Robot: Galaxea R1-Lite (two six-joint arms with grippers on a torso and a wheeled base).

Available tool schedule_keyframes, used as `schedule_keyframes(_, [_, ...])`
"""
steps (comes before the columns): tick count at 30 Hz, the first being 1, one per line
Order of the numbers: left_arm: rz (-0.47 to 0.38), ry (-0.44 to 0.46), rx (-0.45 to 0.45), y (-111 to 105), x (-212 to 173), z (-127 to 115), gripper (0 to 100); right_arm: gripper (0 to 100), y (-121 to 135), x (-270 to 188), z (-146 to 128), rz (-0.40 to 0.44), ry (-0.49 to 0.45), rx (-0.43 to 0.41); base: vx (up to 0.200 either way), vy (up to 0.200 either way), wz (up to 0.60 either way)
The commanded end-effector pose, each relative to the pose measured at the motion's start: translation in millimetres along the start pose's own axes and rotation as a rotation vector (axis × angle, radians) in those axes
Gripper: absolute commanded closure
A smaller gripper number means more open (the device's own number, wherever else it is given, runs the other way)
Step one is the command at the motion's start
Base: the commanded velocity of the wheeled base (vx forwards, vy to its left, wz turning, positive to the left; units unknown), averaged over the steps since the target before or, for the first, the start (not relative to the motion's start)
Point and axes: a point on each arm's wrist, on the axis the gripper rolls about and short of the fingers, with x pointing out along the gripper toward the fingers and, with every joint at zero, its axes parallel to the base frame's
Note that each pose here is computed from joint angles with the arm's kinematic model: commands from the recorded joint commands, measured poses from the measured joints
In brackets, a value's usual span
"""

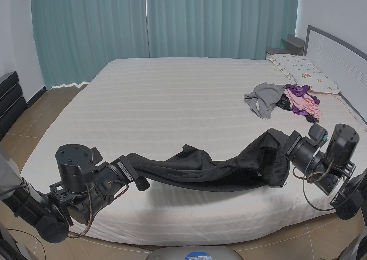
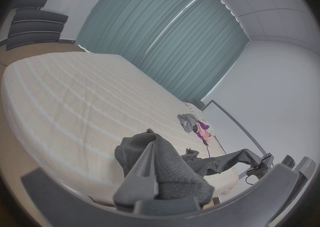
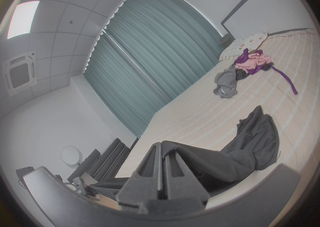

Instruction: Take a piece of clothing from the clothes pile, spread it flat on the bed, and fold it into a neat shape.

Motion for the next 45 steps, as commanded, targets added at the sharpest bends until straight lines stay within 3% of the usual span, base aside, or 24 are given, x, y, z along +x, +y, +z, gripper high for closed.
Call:
schedule_keyframes(1, [-0.061,-0.058,0.000,-10.9,-19.9,15.8,100,100,15.8,-31.8,25.7,0.065,-0.103,0.003,0.000,0.000,0.00])
schedule_keyframes(5, [-0.105,-0.120,0.013,-20.0,-39.0,33.1,100,100,27.8,-53.8,60.0,0.104,-0.228,-0.004,0.000,0.000,0.00])
schedule_keyframes(8, [-0.114,-0.136,0.023,-23.8,-45.9,40.3,100,100,35.3,-62.0,75.7,0.111,-0.264,-0.010,0.000,0.000,0.00])
schedule_keyframes(10, [-0.134,-0.161,0.030,-34.1,-54.0,54.6,100,100,53.1,-77.9,104.8,0.140,-0.310,-0.017,0.000,0.000,0.00])
schedule_keyframes(15, [-0.109,-0.183,0.028,-51.3,-44.5,83.5,100,100,75.7,-88.7,145.8,0.184,-0.334,-0.042,0.000,0.000,0.00])
schedule_keyframes(20, [-0.047,-0.141,0.031,-58.7,-17.8,101.0,100,100,72.0,-51.0,168.9,0.136,-0.321,-0.047,0.000,0.000,0.00])
schedule_keyframes(32, [0.039,-0.082,0.025,-41.4,65.8,105.3,100,100,22.9,72.2,156.9,-0.015,-0.226,-0.028,0.150,0.000,0.00])
schedule_keyframes(38, [0.041,-0.079,0.018,-34.8,104.8,107.5,100,100,0.7,113.1,144.1,-0.055,-0.253,-0.036,0.200,0.000,0.00])
schedule_keyframes(45, [0.052,-0.034,0.019,-20.1,148.8,93.0,100,100,-31.2,147.1,115.2,-0.088,-0.234,-0.084,0.200,0.000,0.00])
